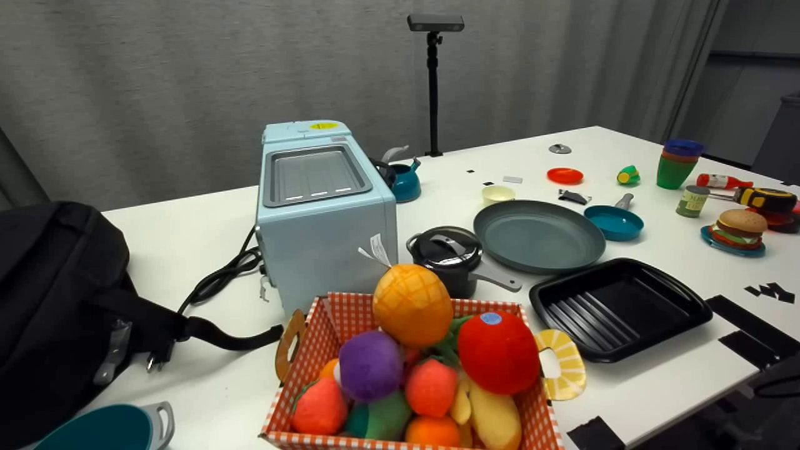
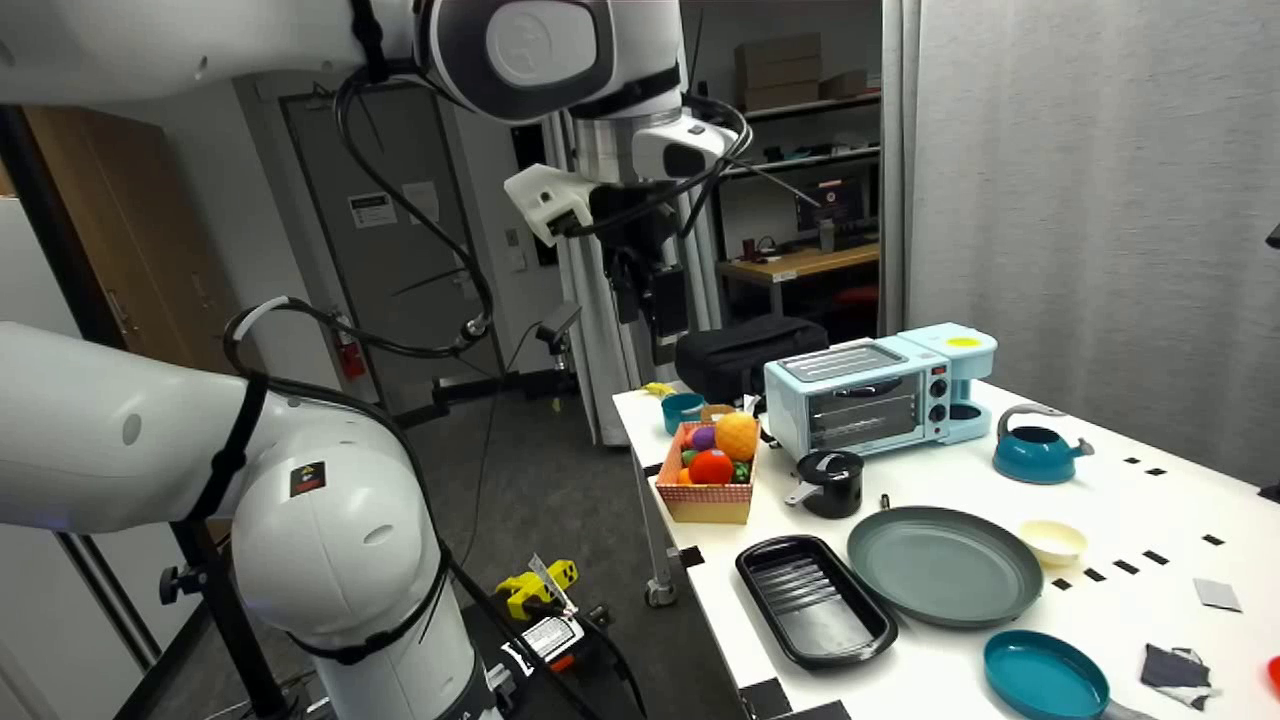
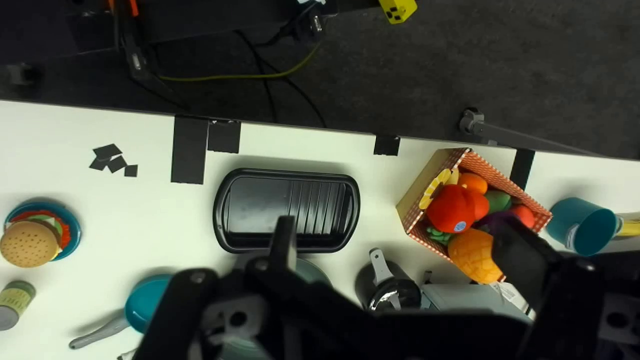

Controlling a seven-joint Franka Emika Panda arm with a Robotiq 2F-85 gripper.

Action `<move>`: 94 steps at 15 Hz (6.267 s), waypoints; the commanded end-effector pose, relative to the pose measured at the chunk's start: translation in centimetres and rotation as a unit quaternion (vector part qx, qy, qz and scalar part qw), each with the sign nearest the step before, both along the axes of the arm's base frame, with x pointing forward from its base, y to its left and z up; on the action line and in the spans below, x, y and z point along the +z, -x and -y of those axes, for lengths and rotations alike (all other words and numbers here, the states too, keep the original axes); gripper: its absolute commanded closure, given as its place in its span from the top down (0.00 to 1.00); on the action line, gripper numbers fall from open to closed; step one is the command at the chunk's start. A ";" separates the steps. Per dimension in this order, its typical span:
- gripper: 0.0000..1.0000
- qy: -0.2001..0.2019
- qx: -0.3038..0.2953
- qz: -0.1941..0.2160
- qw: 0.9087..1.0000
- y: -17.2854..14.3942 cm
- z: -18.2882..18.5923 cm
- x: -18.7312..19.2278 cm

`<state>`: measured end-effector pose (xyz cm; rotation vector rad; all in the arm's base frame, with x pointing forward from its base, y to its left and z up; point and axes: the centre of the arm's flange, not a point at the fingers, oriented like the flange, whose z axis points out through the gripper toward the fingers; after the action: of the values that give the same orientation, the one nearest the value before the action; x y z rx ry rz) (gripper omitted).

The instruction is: Move the black lid from the small pot to the pan

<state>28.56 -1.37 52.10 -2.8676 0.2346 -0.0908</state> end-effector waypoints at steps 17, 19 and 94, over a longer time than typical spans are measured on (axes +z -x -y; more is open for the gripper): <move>1.00 0.000 0.000 0.000 1.000 0.0 0.0 0.0; 1.00 0.000 0.000 0.000 1.000 0.0 0.0 0.0; 1.00 0.107 0.144 -0.012 0.984 -36.2 -16.6 -29.0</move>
<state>60.17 13.27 24.95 -3.0698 -0.2167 -0.0013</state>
